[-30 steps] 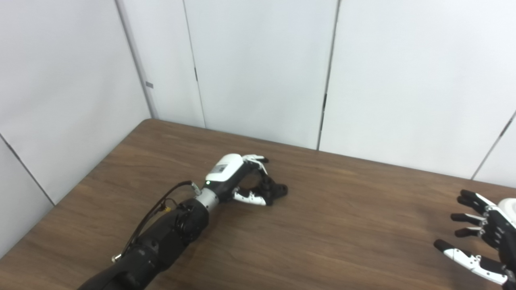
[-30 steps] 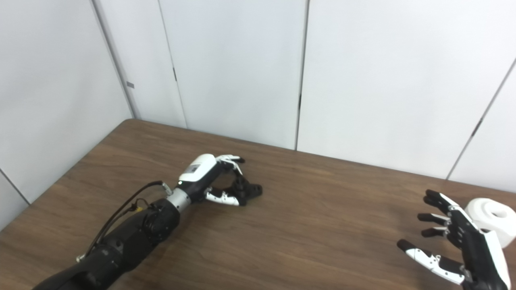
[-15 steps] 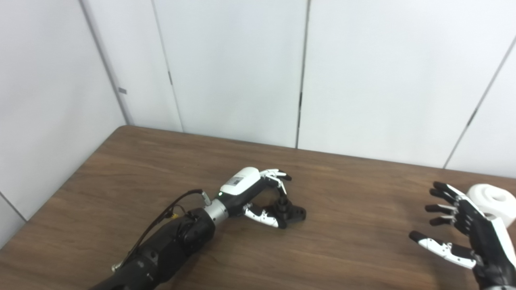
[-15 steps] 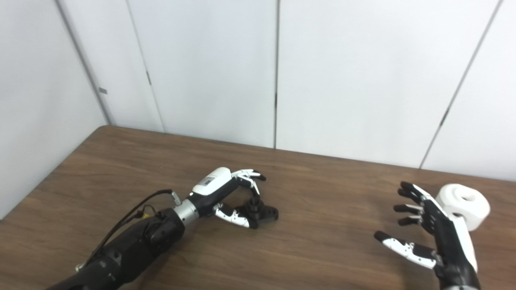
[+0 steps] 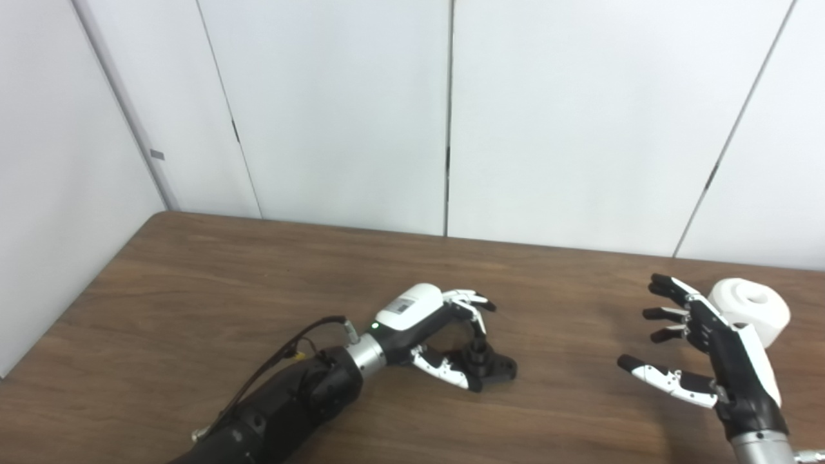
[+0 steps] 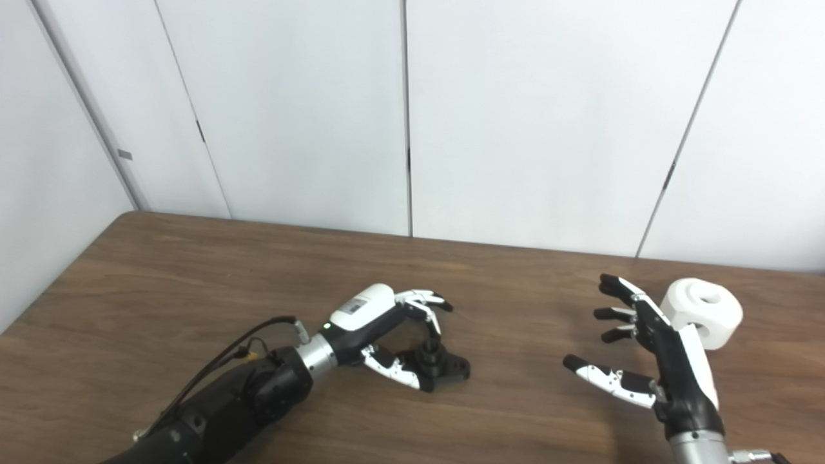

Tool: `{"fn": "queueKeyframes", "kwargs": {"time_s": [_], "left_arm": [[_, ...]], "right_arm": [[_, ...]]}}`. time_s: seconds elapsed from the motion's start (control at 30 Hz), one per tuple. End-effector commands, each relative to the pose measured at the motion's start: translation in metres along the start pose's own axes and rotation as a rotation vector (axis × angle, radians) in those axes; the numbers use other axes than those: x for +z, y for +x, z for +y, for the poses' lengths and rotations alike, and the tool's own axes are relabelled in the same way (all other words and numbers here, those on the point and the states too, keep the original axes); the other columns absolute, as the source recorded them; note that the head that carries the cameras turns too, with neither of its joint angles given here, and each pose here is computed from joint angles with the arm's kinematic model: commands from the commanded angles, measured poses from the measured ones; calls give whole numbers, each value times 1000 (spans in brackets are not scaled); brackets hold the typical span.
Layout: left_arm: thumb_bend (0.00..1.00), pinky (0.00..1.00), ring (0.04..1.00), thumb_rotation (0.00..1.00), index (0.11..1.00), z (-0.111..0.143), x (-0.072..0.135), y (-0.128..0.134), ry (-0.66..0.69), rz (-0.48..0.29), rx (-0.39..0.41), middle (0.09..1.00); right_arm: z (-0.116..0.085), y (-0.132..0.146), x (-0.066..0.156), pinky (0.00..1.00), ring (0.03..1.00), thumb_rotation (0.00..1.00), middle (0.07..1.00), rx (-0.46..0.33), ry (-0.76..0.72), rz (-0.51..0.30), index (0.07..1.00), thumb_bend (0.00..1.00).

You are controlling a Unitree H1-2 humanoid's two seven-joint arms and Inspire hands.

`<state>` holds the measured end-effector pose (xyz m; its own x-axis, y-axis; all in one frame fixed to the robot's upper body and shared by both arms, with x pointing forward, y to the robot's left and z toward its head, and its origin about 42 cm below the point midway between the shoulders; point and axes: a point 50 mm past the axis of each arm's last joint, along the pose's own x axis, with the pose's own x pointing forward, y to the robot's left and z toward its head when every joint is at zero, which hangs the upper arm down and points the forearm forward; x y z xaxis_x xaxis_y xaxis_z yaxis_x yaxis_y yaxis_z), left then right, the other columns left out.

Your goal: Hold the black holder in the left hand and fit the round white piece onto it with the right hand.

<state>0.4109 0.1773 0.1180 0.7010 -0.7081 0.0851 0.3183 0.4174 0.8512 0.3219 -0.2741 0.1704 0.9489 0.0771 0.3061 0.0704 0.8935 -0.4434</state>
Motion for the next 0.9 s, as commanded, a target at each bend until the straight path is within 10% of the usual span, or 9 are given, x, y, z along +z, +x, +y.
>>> {"fn": "queueKeyframes", "kwargs": {"time_s": [0.0, 0.87], "left_arm": [[523, 724, 881, 72, 485, -40, -1, -8, 12, 29, -169, 833], [523, 715, 869, 71, 488, -52, -17, -19, 142, 39, -223, 829]], "right_arm": [[-5, 14, 17, 538, 706, 127, 829, -34, 9, -103, 841, 537], [0, 23, 25, 540, 693, 206, 830, -30, -14, -120, 846, 579]]}}
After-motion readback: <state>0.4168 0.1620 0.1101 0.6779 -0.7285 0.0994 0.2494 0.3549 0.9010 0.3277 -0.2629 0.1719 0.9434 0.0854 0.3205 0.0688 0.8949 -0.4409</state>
